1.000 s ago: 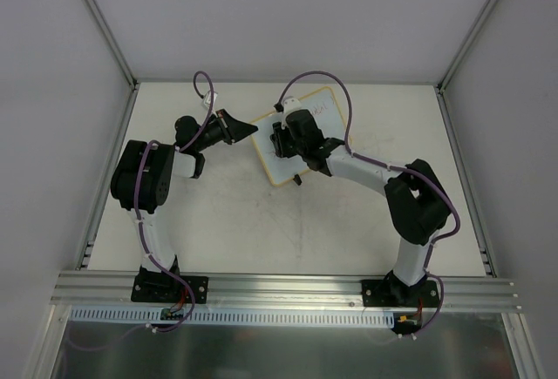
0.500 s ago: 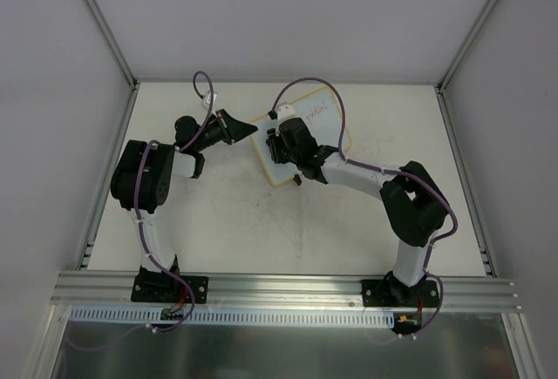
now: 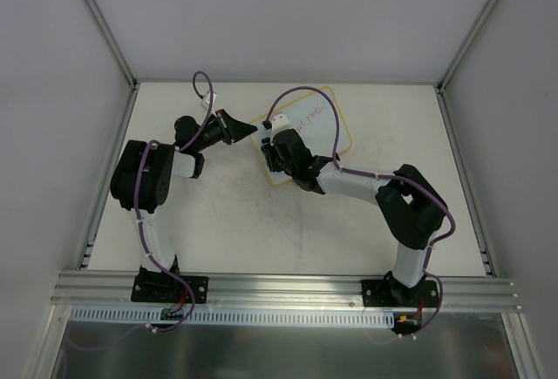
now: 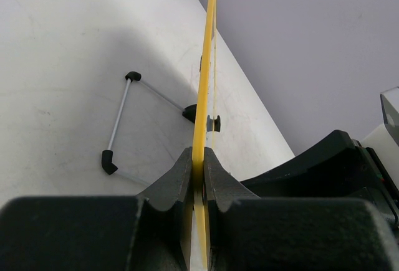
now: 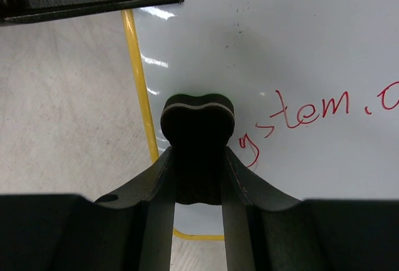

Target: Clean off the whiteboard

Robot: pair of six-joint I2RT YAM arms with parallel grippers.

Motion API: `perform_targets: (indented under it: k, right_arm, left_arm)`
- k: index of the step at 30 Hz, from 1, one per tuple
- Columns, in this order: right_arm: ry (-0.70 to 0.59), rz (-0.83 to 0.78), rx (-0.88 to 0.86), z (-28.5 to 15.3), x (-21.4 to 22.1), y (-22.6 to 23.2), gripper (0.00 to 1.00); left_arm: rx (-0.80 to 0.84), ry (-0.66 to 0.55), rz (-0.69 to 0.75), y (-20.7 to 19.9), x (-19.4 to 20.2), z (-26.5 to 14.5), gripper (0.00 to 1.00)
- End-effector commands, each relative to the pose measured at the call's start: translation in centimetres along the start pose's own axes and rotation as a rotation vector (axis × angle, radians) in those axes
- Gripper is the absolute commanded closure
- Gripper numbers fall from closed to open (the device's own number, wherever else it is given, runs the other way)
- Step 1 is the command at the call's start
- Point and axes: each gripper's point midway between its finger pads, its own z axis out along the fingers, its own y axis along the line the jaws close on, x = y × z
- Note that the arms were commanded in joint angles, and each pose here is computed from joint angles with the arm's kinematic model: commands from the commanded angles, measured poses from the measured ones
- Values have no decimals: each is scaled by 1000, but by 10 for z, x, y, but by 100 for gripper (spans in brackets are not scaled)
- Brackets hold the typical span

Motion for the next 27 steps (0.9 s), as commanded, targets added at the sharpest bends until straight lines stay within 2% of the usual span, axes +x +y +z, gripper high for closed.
perform_targets:
  k: [1, 7, 20, 27]
  right_arm:
    - [140, -11, -1, 1, 54, 0, 100]
    - [131, 46, 35, 0, 56, -25, 100]
    - [111, 186, 195, -10, 63, -122, 100]
    - [116, 209, 193, -9, 64, -131, 100]
  left_arm:
    - [92, 0, 116, -21, -3, 4, 100]
    - [94, 4, 120, -21, -3, 3, 100]
    - [107, 11, 123, -25, -3, 3, 100]
    - [110, 11, 125, -26, -4, 3, 100]
